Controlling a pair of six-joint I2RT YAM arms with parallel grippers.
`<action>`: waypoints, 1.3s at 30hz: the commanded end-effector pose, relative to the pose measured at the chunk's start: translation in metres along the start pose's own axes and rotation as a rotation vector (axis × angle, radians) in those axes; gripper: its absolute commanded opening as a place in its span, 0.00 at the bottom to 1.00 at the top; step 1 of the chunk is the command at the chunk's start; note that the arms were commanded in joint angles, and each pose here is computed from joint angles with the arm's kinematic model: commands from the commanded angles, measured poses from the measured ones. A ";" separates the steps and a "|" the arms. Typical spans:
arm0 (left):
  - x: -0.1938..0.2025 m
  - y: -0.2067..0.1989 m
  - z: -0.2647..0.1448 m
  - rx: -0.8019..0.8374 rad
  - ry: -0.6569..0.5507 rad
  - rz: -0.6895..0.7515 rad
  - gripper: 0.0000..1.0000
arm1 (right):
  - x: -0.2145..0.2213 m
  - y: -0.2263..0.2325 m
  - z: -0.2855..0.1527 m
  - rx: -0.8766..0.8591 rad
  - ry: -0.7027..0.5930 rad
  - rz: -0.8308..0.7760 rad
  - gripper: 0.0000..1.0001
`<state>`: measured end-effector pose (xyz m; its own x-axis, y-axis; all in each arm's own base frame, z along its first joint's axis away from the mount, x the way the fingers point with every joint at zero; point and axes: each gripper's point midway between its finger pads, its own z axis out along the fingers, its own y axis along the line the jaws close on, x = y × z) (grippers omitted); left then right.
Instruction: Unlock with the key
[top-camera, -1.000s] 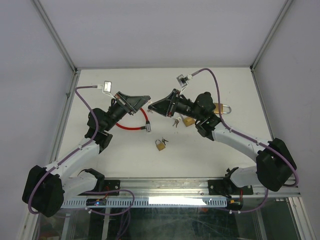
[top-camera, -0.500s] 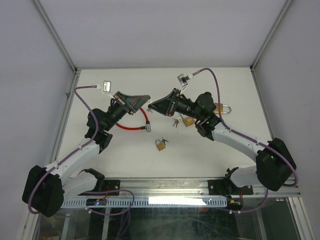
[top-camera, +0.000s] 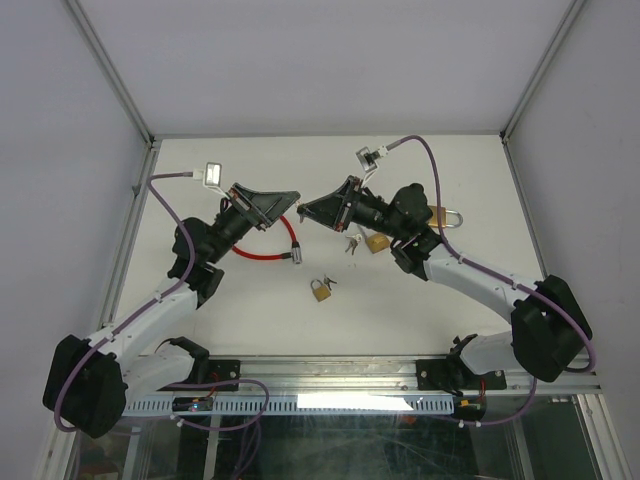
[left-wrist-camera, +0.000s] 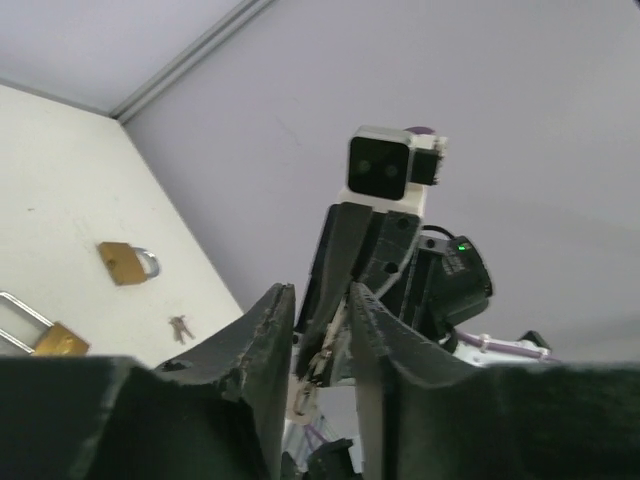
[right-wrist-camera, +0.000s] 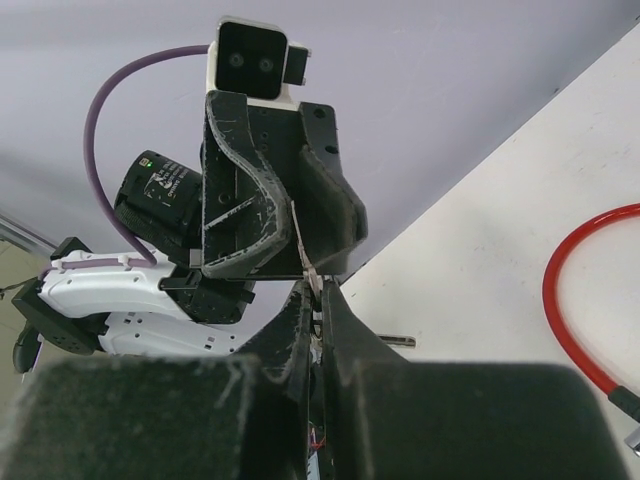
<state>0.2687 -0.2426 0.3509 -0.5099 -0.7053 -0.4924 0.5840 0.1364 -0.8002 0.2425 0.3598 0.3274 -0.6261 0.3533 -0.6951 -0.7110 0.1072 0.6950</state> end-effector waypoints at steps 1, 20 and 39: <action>-0.001 0.015 -0.005 -0.079 -0.013 0.024 0.38 | -0.018 0.020 -0.005 -0.053 -0.054 -0.054 0.00; 0.033 0.127 -0.044 -0.734 0.328 0.159 0.74 | 0.023 -0.102 -0.103 0.662 -0.012 -0.008 0.00; 0.082 0.253 -0.067 -1.279 0.786 0.251 0.69 | 0.026 -0.143 -0.146 0.936 0.041 -0.072 0.00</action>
<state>0.3257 -0.2255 0.0922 -0.9054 -0.1772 -0.3859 -0.0360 0.9375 -0.3460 0.2670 0.2188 0.1543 -0.6804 0.2633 -0.6839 -0.1874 0.8397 0.5097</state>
